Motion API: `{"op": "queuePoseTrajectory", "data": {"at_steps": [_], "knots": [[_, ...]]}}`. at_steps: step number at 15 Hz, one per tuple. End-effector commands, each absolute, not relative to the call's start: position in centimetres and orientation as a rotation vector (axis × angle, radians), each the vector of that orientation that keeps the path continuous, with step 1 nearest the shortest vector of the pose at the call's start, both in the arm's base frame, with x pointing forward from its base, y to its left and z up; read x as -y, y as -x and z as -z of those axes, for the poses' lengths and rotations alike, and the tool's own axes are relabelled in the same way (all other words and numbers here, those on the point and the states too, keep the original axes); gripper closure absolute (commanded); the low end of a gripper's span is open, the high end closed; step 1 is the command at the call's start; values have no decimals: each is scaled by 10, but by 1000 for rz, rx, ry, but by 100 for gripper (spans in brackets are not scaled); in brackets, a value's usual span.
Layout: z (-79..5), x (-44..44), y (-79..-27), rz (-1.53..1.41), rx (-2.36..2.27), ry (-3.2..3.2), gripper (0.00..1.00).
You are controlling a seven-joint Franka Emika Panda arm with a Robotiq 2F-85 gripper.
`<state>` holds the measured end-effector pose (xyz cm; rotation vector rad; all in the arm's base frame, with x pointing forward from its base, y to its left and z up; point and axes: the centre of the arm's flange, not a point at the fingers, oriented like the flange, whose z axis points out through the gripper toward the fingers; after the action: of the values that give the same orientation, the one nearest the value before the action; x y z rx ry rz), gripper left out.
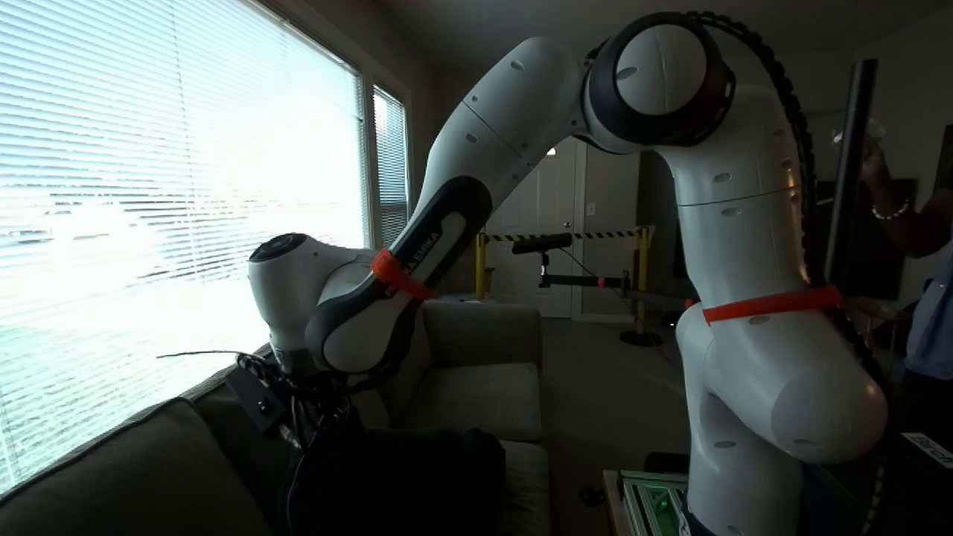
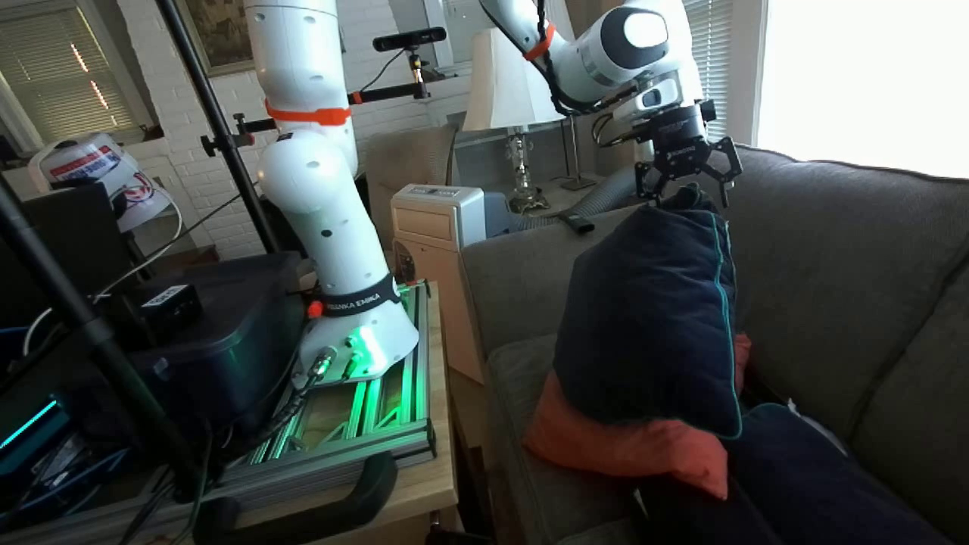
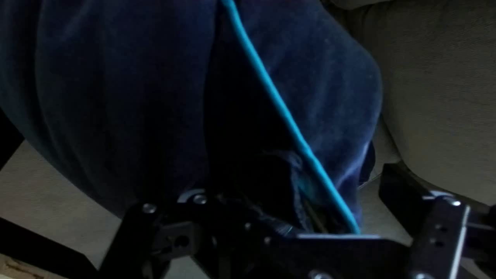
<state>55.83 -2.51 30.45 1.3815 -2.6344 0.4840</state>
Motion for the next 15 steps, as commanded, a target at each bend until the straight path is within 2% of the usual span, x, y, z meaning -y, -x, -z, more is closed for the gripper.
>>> {"op": "queuePoseTrajectory", "data": {"at_steps": [1, 10, 13, 15], "knots": [[-317, 44, -542, -453, 2728, -1326, 0], [-375, 60, -542, -674, 2789, -1361, 0], [-382, 68, -540, -696, 2810, -1383, 0], [-367, 69, -535, -594, 2808, -1366, 0]]}}
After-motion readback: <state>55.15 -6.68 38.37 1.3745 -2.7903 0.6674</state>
